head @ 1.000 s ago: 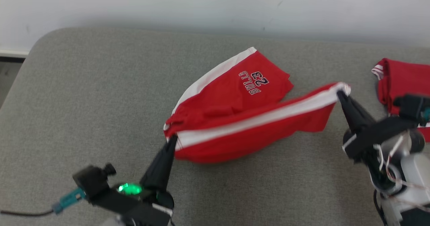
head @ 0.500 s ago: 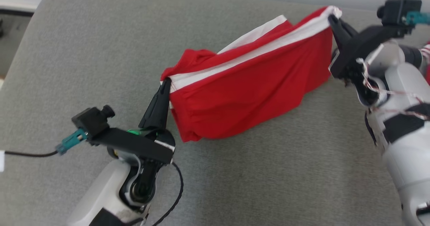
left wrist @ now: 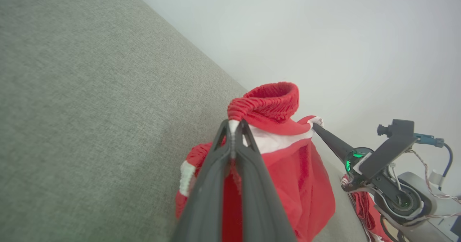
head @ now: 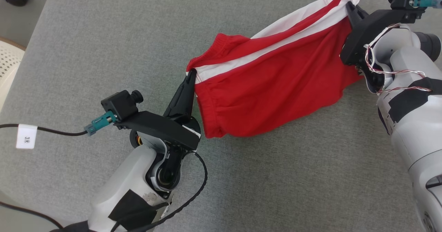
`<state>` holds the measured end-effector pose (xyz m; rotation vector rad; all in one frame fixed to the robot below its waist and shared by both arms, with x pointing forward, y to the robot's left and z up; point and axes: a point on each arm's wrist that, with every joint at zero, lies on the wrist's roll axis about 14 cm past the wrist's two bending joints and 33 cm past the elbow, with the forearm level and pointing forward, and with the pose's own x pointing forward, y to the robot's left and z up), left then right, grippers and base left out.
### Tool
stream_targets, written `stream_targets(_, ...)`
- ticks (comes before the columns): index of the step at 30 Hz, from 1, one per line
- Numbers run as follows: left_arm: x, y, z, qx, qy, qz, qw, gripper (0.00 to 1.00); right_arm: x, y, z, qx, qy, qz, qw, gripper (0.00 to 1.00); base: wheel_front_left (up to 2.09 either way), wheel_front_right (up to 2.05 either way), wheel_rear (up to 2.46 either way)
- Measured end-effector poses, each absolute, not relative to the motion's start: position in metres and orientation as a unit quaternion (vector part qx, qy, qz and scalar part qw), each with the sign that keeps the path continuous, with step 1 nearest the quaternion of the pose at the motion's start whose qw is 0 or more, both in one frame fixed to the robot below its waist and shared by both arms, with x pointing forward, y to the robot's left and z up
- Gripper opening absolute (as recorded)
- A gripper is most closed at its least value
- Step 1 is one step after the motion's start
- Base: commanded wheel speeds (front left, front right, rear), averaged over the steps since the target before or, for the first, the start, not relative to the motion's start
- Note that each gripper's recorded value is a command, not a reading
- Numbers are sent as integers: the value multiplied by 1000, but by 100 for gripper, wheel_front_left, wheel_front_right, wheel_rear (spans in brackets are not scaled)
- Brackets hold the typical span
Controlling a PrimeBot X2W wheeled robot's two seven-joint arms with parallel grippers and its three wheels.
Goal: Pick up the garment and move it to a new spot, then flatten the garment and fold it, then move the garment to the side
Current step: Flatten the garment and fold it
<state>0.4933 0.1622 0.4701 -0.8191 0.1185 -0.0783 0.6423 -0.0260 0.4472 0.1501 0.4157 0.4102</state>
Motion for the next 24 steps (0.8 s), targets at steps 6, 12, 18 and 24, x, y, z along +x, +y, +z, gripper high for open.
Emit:
stream_targets(6, 494, 163, 463, -391, 67, -34, 917, 0, 645, -25, 436, 70, 206, 197, 956, 0, 0, 0, 0)
stream_targets(12, 495, 159, 475, -389, 52, -46, 919, 0, 645, -23, 454, 96, 174, 193, 961, 0, 0, 0, 0)
stream_targets(18, 470, 162, 480, -382, 45, -50, 922, 0, 616, -16, 469, 119, 143, 214, 959, 0, 0, 0, 0)
stream_targets(24, 433, 155, 477, -380, 52, -64, 921, 0, 579, -46, 477, 127, 132, 212, 960, 0, 0, 0, 0)
